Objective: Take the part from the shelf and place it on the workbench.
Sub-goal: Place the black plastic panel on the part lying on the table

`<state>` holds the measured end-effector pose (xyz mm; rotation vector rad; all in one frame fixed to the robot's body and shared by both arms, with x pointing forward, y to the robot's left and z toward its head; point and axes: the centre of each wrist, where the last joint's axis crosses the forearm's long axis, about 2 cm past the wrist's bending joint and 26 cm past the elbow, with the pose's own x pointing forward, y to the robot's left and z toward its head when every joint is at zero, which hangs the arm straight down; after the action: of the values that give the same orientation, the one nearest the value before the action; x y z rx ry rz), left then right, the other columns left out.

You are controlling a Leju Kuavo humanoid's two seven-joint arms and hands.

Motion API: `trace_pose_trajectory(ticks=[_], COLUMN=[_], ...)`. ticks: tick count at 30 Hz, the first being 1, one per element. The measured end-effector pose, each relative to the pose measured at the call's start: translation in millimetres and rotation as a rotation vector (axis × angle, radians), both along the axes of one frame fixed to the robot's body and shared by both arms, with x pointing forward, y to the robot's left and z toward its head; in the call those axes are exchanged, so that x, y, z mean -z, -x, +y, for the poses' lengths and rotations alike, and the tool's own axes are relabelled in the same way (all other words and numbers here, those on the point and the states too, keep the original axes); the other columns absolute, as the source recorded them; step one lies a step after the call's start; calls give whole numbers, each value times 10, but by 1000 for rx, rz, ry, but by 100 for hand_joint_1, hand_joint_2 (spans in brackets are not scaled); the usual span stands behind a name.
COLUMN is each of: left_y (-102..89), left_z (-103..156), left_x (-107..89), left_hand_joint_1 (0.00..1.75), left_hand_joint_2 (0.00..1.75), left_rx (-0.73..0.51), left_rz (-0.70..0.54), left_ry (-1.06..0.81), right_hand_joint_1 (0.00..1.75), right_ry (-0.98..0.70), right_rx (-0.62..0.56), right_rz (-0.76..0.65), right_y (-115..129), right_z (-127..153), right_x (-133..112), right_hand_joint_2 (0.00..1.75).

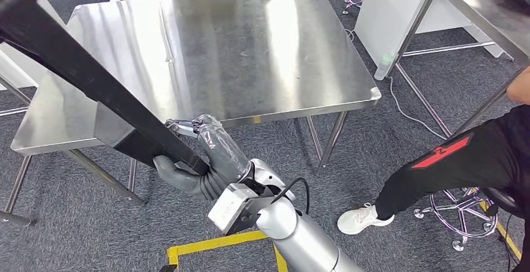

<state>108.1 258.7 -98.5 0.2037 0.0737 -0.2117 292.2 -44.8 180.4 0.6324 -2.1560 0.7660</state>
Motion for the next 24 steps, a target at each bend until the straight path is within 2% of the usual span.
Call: trace_pose_trajectory(ticks=[17,24], left_y=[44,93], left_z=[51,56], left_x=[13,25], left_hand_joint_1=[0,0], left_hand_joint_2=[175,175], left_rx=[-10,-14], left_rz=[9,18], left_ry=[-9,-9], right_hand_joint_1=[175,175], right_ry=[-12,1], right_rx=[-14,-15], right_rz=[8,22], right_y=[-4,16], right_z=[40,18], right_x=[-21,47], right_hand_joint_2=[175,175])
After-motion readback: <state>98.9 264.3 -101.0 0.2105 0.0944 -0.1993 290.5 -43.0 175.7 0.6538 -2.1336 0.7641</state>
